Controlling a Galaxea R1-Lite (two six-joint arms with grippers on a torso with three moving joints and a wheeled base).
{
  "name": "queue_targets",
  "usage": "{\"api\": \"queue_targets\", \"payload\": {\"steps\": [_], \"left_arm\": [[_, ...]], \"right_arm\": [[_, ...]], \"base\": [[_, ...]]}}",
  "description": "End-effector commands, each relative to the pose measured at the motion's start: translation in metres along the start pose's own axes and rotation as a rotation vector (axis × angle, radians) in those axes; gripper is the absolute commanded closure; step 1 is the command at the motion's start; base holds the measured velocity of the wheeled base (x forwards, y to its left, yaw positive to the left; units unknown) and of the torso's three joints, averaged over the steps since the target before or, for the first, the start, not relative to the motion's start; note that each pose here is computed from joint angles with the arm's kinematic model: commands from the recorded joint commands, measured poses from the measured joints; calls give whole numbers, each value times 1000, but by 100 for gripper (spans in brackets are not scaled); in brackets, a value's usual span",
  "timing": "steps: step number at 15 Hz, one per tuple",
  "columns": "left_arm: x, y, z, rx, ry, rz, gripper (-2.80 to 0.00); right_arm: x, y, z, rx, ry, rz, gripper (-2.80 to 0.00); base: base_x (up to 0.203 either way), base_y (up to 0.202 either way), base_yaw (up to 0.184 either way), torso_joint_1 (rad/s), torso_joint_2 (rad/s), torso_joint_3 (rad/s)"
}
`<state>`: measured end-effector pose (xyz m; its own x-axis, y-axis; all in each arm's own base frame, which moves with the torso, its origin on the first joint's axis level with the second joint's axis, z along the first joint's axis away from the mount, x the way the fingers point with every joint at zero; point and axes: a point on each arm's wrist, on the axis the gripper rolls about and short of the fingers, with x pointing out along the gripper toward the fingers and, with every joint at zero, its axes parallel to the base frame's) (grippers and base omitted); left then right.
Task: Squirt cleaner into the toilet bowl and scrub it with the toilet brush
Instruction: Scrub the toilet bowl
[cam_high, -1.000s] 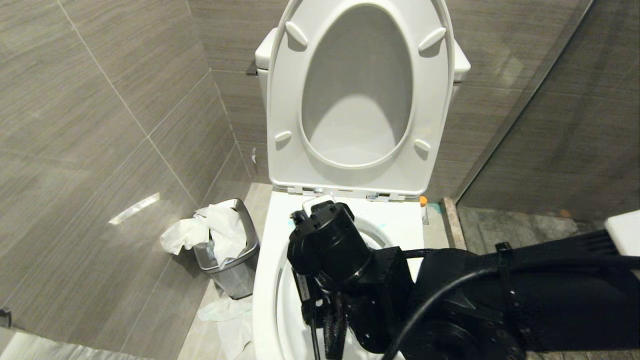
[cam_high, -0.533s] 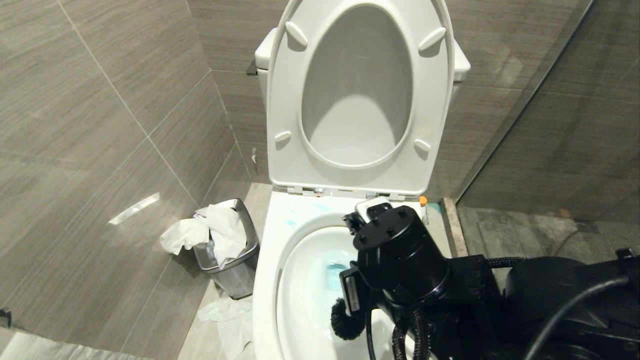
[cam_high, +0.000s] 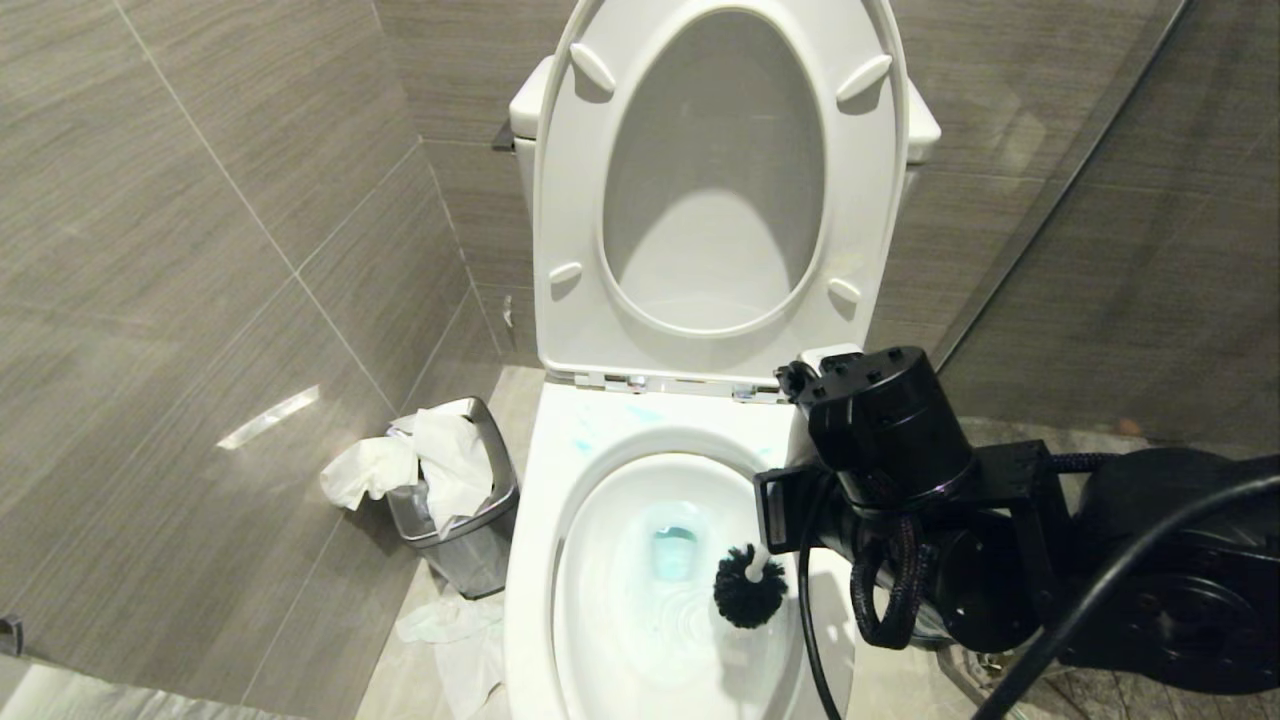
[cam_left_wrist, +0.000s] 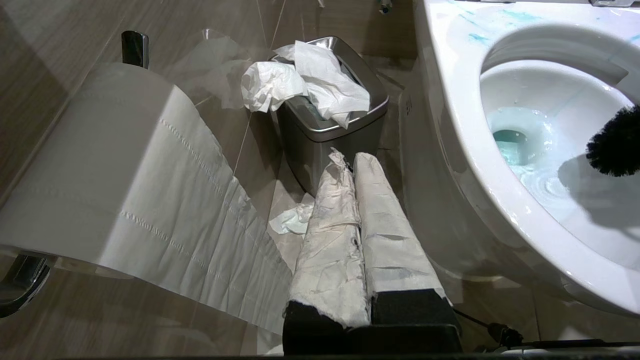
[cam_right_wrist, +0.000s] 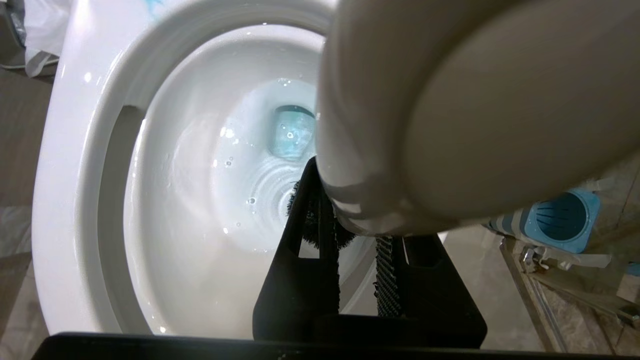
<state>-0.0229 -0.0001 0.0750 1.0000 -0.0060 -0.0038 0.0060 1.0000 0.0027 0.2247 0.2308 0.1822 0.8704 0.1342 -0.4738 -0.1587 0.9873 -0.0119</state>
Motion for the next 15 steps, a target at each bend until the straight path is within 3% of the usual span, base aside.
{"api": "queue_targets", "payload": {"steps": [1, 4, 9, 12, 15], "left_arm": [[0, 0, 0, -1, 2, 0, 0], [0, 0, 0, 0, 2, 0, 0], [0, 0, 0, 0, 2, 0, 0], [0, 0, 0, 0, 2, 0, 0], [0, 0, 0, -1, 2, 0, 0]], "right_arm": [[9, 2, 5, 11, -9, -13, 0], [28, 16, 21, 27, -41, -11, 0], [62, 46, 35, -13, -76, 9, 0], [67, 48, 32, -37, -66, 11, 0], [88, 54, 14, -60, -20, -4, 0]], "base": [[0, 0, 0, 0, 0, 0], [0, 0, 0, 0, 0, 0], [0, 0, 0, 0, 0, 0], [0, 0, 0, 0, 0, 0], [0, 0, 0, 0, 0, 0]]}}
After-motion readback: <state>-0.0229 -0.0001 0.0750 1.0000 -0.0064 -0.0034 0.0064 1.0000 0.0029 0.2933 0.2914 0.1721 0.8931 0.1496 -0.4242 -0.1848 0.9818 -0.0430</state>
